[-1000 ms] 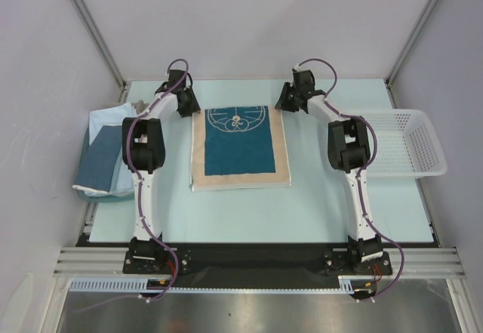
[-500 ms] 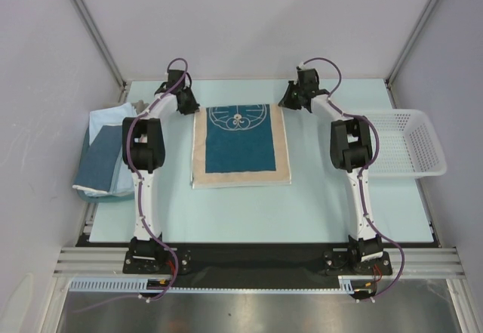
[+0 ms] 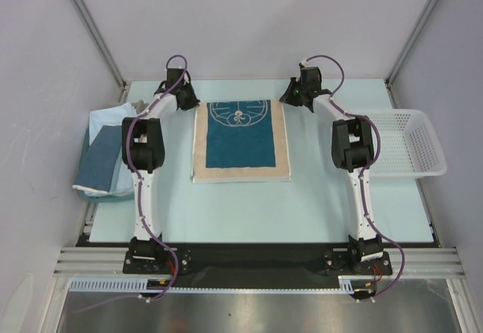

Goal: Fold and stack the towels
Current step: Fold the towel

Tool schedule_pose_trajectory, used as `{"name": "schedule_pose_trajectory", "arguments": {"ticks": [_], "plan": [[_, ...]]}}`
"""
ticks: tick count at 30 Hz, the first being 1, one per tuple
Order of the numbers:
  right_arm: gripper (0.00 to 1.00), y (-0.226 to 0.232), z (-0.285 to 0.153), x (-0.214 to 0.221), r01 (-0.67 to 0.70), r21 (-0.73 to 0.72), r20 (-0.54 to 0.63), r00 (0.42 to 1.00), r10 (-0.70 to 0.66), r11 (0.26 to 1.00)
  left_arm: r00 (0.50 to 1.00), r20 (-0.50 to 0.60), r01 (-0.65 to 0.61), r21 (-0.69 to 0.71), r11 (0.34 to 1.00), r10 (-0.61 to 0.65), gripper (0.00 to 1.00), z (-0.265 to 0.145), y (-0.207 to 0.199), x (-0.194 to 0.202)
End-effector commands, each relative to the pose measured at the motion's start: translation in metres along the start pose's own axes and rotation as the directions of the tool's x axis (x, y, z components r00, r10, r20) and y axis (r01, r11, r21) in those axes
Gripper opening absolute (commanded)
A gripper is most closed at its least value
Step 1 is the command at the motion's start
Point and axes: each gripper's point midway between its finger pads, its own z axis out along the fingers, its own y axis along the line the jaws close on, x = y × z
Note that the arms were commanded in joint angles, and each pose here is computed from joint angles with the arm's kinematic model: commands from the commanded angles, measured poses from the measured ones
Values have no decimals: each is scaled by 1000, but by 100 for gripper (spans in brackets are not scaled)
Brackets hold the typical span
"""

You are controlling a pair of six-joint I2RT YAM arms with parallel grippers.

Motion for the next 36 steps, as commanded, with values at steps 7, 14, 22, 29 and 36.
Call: {"name": "schedule_pose_trajectory", "arguments": {"ticks": [7,14,22,29,36], "plan": [[2,41,-56,-77,62,-80,213,976,-44,995,968,250,-26,164,986,-16,0,-59,-37,-73],[1,51,-80,-81,69,-112,248,968,-40,991,939,345,-84,252,964,-8,0,-93,-51,-76],[0,48,-100,-57,39,-119,223,975,-12,992,912,411,-148,310,939,8,0,-127,-53,-55],[0,54,-127,-36,27,-133,208,978,2,991,939,344,-120,322,939,2,0,-147,-47,-24],[0,56,-152,-2,21,-104,160,987,-4,994,963,269,-62,307,950,-24,0,-165,-34,11]]}}
